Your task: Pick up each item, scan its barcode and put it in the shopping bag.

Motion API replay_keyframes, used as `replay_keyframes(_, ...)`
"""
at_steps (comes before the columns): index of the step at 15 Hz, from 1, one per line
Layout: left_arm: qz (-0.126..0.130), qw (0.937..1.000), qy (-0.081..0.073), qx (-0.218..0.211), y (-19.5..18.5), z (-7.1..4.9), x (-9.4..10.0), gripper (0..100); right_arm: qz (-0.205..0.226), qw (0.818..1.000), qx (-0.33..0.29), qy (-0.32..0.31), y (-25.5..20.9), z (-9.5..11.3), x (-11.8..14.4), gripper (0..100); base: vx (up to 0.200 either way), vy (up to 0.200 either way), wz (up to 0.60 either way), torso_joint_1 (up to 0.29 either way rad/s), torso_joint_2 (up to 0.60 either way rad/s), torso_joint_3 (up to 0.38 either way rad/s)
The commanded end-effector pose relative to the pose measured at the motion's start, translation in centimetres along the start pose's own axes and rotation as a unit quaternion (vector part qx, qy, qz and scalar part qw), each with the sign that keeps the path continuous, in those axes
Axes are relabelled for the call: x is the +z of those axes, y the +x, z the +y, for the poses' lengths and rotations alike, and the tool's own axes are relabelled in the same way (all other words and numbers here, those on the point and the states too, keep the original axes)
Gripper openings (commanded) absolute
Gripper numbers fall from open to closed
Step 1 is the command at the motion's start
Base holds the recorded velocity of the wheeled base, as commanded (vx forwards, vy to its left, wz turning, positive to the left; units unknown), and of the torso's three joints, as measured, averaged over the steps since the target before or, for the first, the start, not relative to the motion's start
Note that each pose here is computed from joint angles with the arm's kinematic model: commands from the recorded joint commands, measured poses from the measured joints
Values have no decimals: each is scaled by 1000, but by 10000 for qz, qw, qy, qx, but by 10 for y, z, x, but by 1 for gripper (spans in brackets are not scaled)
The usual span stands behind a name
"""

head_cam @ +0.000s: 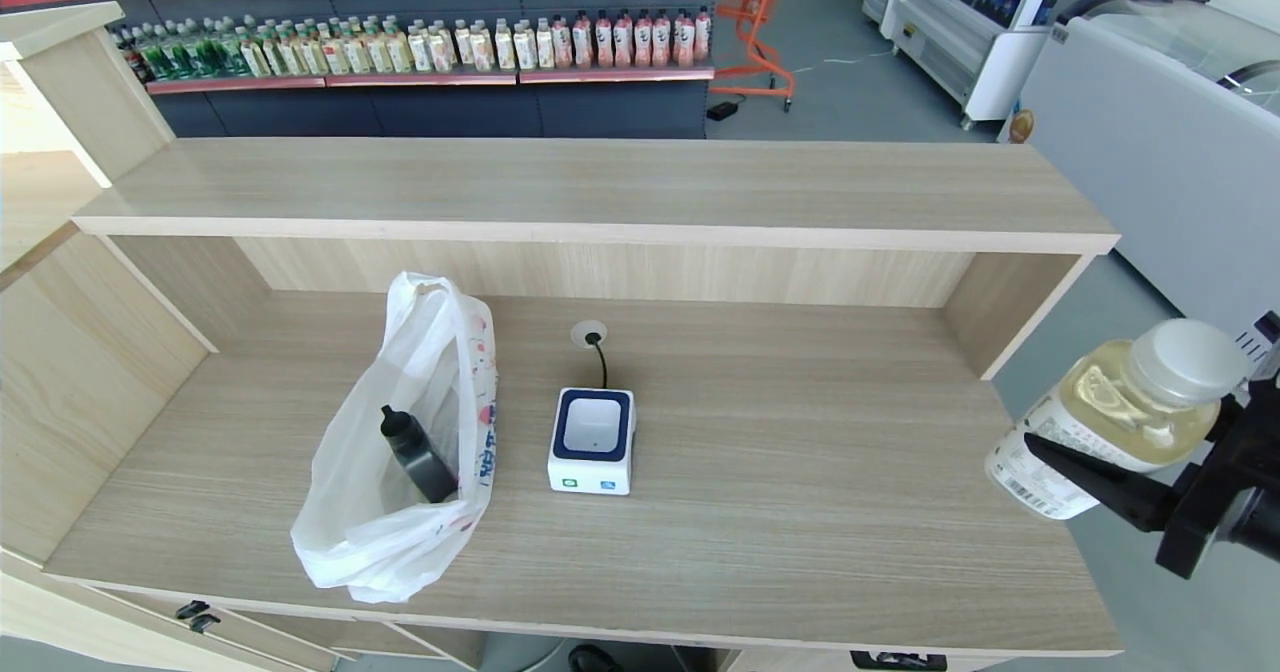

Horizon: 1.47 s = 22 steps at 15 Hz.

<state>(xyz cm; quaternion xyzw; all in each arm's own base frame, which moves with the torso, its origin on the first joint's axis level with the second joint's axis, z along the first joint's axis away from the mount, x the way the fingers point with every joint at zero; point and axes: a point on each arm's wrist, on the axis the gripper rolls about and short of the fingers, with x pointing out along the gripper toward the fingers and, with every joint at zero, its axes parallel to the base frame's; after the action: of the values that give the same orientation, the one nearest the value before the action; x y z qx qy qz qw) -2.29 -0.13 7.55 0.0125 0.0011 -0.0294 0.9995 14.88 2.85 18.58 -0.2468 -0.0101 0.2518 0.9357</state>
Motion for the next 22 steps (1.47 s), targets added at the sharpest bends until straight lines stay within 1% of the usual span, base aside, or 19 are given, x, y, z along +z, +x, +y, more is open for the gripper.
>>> replay_keyframes(1, 0, 10000, -3, -6, 0, 0, 0, 100, -18, 10000, 41, 49, 1, 1, 1, 0, 0, 200, 0, 17, 7, 2)
replay_keyframes(4, 0, 10000, -3, -6, 0, 0, 0, 100, -48, 9997, 183, 165, 2, 1, 0, 0, 0, 200, 0, 3, 4, 4)
replay_keyframes(8, 0, 10000, -3, -6, 0, 0, 0, 100, 153, 9989, 294, 324, 16, -1, -7, 0, 0, 200, 0, 4, 4, 2)
replay_keyframes(11, 8, 10000, 4, -6, 0, 0, -1, 100, 243, 9985, 391, 299, 35, -8, -9, 0, 0, 200, 0, 1, -1, -1)
replay_keyframes(12, 8, 10000, 4, -6, 0, 0, -1, 100, 205, 9992, 346, 4, 48, -16, -6, 0, 0, 200, 0, 7, 7, 2)
replay_keyframes(14, 0, 10000, -10, -6, 0, 0, 0, 100, 224, 9980, 352, -473, 63, -23, -6, 0, 0, 200, 0, 5, 0, 2)
replay_keyframes(18, 0, 10000, -3, -6, 0, 0, 0, 100, 314, 9903, 546, -1242, 91, -29, -16, 0, 0, 0, 0, 0, 0, 0)
replay_keyframes(20, 8, 10000, -3, -6, 0, 0, -1, 100, 221, 9842, 760, -1585, 107, -30, -25, 0, 0, 0, 0, 0, 0, 0)
replay_keyframes(22, 8, 10000, -3, -6, 0, 0, -1, 100, -46, 9767, 858, -1965, 128, -34, -34, 0, 0, 0, 0, 0, 0, 0)
